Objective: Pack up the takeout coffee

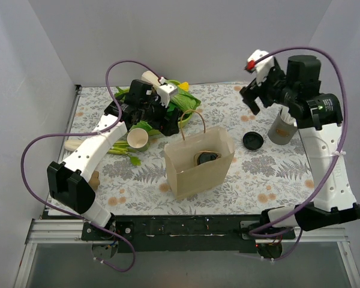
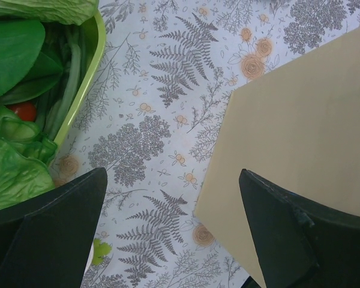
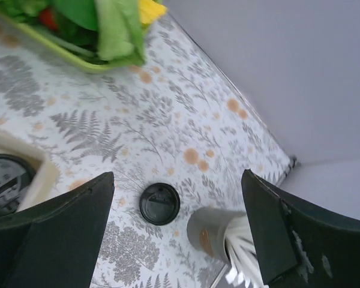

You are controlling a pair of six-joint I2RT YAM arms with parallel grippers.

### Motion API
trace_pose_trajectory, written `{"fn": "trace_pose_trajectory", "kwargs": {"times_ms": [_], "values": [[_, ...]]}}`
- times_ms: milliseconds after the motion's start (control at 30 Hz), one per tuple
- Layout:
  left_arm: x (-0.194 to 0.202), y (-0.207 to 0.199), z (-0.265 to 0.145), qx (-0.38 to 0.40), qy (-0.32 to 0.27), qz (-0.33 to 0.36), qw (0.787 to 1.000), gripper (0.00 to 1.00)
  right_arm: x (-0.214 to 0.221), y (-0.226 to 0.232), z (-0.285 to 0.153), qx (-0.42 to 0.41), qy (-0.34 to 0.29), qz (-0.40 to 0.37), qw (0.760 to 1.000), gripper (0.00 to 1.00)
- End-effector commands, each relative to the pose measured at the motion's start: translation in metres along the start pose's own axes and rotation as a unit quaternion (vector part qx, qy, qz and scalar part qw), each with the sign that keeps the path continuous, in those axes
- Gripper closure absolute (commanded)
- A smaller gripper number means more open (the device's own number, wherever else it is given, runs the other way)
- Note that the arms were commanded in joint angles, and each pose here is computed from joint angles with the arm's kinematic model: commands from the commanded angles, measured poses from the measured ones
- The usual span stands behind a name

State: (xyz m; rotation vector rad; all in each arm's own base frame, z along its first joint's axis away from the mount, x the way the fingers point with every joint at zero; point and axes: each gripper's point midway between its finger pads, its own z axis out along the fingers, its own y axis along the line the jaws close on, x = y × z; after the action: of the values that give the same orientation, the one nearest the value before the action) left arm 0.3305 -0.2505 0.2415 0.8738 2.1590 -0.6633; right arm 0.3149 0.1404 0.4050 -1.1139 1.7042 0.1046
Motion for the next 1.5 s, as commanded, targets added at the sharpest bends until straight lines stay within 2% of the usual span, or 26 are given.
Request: {"fn": "trace_pose_trajectory", "kwargs": {"times_ms": [0,67,100,200,400,600,867,1000,1067,1133,1300,1467], "values": [[-0.031,-0.003,-0.023,-0.004,-0.049,0.003,0.999,0.07,0.034,-0.060,-0.006,0.095,-0.003,0.154,0.983,0.10],[-0.035,-0.003,-0.024,-0.003,-0.053,0.001,0.999,0.07,0.057,-0.072,-0.005,0.107,0.013,0.198,0.974,0.15],[-0.036,-0.004,-0.024,-0.001,-0.055,0.002,0.998,0.07,0.080,-0.085,-0.005,0.125,0.033,0.233,0.964,0.21],[-0.038,-0.003,-0.026,-0.005,-0.058,0.005,0.998,0.06,0.124,-0.102,-0.003,0.153,0.081,0.273,0.946,0.29],[-0.037,-0.004,-0.029,-0.005,-0.061,0.009,0.998,0.06,0.165,-0.124,-0.009,0.174,0.110,0.315,0.927,0.39],[-0.039,-0.005,-0.032,-0.006,-0.063,0.015,0.998,0.06,0.183,-0.138,-0.012,0.197,0.122,0.321,0.918,0.43],[-0.042,-0.008,-0.036,0.000,-0.071,0.022,0.997,0.06,0.210,-0.148,0.007,0.197,0.143,0.300,0.922,0.47],[-0.036,-0.008,-0.032,0.003,-0.062,0.019,0.998,0.06,0.213,-0.153,0.028,0.166,0.132,0.299,0.930,0.54],[-0.035,-0.007,-0.030,0.003,-0.060,0.017,0.998,0.06,0.212,-0.160,0.032,0.168,0.124,0.297,0.932,0.54],[-0.033,-0.005,-0.027,0.004,-0.056,0.014,0.998,0.06,0.219,-0.165,0.040,0.167,0.132,0.306,0.928,0.50],[-0.034,-0.002,-0.023,0.002,-0.050,0.011,0.999,0.06,0.228,-0.180,0.052,0.179,0.138,0.306,0.925,0.46],[-0.036,0.000,-0.022,-0.001,-0.047,0.013,0.999,0.06,0.241,-0.183,0.061,0.185,0.155,0.307,0.921,0.45]]}}
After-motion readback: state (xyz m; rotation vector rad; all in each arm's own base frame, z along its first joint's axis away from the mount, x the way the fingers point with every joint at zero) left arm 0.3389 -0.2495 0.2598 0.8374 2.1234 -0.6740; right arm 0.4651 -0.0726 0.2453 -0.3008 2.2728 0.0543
